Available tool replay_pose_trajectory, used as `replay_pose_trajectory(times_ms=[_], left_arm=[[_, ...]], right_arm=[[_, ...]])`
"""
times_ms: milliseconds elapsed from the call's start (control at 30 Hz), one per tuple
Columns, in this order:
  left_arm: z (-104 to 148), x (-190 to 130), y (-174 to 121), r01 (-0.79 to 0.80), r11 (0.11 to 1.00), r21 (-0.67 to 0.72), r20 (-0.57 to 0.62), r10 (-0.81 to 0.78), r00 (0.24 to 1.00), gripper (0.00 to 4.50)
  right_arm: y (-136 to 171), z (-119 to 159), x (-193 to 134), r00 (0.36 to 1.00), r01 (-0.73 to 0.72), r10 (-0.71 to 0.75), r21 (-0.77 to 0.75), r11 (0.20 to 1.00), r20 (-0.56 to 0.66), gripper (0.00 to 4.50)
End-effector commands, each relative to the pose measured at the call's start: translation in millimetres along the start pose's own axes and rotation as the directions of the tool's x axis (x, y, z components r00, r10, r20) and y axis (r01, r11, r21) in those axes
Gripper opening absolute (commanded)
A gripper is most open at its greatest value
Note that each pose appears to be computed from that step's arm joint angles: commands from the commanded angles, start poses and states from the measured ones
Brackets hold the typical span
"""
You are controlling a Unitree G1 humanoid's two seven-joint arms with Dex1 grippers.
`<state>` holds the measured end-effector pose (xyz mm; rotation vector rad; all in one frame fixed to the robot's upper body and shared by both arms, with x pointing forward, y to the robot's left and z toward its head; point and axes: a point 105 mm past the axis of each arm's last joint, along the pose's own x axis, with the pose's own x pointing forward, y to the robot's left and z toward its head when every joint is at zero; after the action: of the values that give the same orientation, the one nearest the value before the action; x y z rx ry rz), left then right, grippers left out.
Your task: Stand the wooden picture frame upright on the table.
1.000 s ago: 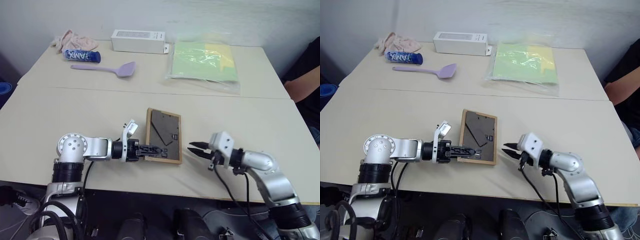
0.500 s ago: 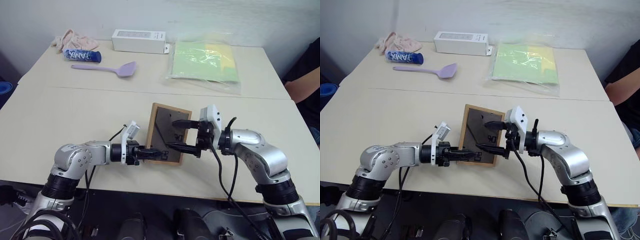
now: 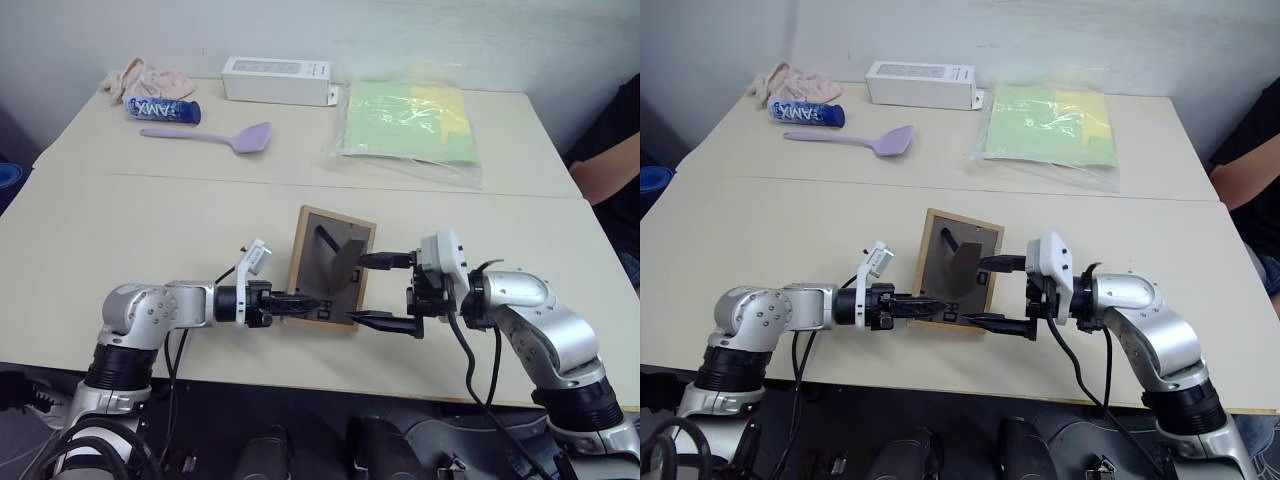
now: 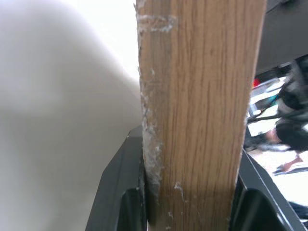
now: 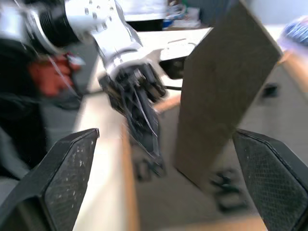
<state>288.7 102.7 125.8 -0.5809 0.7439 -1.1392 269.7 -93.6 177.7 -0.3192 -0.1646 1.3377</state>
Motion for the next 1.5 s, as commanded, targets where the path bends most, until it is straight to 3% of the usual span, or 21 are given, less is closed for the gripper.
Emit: replay_pose_trajectory(times_ms=[33, 133, 200, 367, 600, 733, 833, 1033, 1167, 1267, 1300, 1433, 1500], left_arm=[[14, -14, -23, 0.108, 0.992, -0.071, 0.009, -0.108, 0.994, 1.3], [9, -22, -29, 0.157, 0.977, -0.145, -0.034, -0.163, 0.986, 1.3], [7, -28, -33, 0.189, 0.962, -0.195, -0.049, -0.203, 0.978, 1.3], [17, -34, -40, 0.266, 0.916, -0.301, -0.017, -0.284, 0.959, 1.3], [10, -28, -51, 0.279, 0.89, -0.362, -0.082, -0.328, 0.941, 1.3], [6, -27, -54, 0.285, 0.879, -0.383, -0.082, -0.339, 0.937, 1.3], [3, -27, -55, 0.282, 0.881, -0.38, -0.095, -0.341, 0.935, 1.3], [9, -26, -55, 0.274, 0.901, -0.337, -0.065, -0.312, 0.948, 1.3], [19, -23, -58, 0.256, 0.938, -0.233, 0.011, -0.261, 0.965, 1.3], [19, -28, -60, 0.23, 0.953, -0.197, 0.021, -0.23, 0.973, 2.26], [18, -30, -61, 0.233, 0.954, -0.191, 0.021, -0.233, 0.972, 2.64], [23, -58, -50, 0.141, 0.974, -0.178, 0.121, -0.12, 0.985, 3.83], [25, -77, -41, 0.049, 0.984, -0.173, 0.175, -0.018, 0.984, 3.84]], right_arm=[[-14, 12, -21, 0.996, 0.089, -0.084, -0.212, 0.973, 0.036, 4.47], [-24, 20, -37, 0.989, 0.148, -0.137, -0.341, 0.928, 0.056, 4.47], [-21, 17, -41, 0.994, 0.105, -0.108, -0.456, 0.884, 0.02, 4.47], [-25, 5, -28, 0.995, 0.049, -0.101, -0.747, 0.663, -0.024, 4.47], [-31, -3, 3, 0.991, 0.116, -0.12, -0.856, 0.504, 0.064, 4.47], [-30, -3, 15, 0.986, 0.155, -0.126, -0.875, 0.458, 0.108, 4.47], [-26, 0, 18, 0.982, 0.186, -0.115, -0.893, 0.41, 0.152, 3.89], [-31, -7, 16, 0.972, 0.223, -0.169, -0.877, 0.425, 0.165, 1.81], [-36, -6, 15, 0.962, 0.257, -0.2, -0.871, 0.418, 0.187, 1.66], [-42, 3, 17, 0.949, 0.302, -0.214, -0.865, 0.402, 0.232, 1.63], [-43, 5, 17, 0.946, 0.313, -0.216, -0.863, 0.398, 0.243, 1.44], [-47, 12, 17, 0.933, 0.35, -0.228, -0.846, 0.402, 0.278, 1.28], [-50, 13, 15, 0.921, 0.382, -0.252, -0.819, 0.428, 0.298, 1.28]])
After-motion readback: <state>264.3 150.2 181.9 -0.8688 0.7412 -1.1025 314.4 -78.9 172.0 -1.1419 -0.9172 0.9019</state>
